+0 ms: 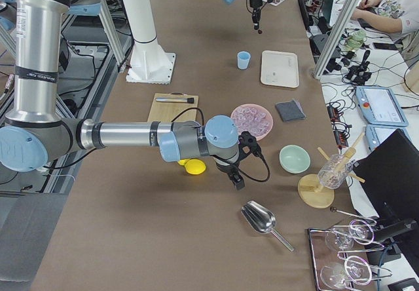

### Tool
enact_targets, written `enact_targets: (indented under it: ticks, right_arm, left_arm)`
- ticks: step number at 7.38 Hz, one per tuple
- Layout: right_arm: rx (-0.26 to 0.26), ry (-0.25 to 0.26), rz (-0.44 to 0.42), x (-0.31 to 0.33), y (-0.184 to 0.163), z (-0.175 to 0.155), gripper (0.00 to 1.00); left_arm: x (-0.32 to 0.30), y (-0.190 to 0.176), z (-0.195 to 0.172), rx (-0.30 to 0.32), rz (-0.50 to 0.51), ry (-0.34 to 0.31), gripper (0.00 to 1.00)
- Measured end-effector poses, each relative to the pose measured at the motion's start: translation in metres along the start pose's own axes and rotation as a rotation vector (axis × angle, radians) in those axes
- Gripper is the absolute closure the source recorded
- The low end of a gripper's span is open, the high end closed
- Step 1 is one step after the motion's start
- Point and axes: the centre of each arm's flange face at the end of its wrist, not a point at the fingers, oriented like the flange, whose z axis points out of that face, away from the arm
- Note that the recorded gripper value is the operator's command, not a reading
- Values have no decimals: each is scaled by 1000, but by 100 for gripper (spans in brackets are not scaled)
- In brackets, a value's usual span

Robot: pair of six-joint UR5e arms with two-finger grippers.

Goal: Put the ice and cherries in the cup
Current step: 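Carry the cherries with the left gripper over the light-blue cup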

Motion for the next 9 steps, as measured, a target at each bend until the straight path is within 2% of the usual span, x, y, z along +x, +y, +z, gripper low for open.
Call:
enact_targets:
  ticks: [3, 5, 7, 8, 9]
  right_arm:
    - [0, 0, 5, 2, -4, 1, 3]
    - [-2, -3, 11, 2, -1, 2, 3]
    - [-5, -4, 12, 3, 0, 4, 2]
    - [-5, -5, 15, 3, 0, 4, 2]
    - [-6, -6, 18, 3, 1, 4, 2]
  left_arm:
    - [91, 11, 39, 4, -58, 29, 100]
    - [120, 20, 52, -1, -89, 41, 100]
    - [140, 40, 73, 10, -88, 24, 100]
    - [146, 46, 78, 15, -87, 17, 76]
    - [147, 49, 81, 17, -86, 13, 2]
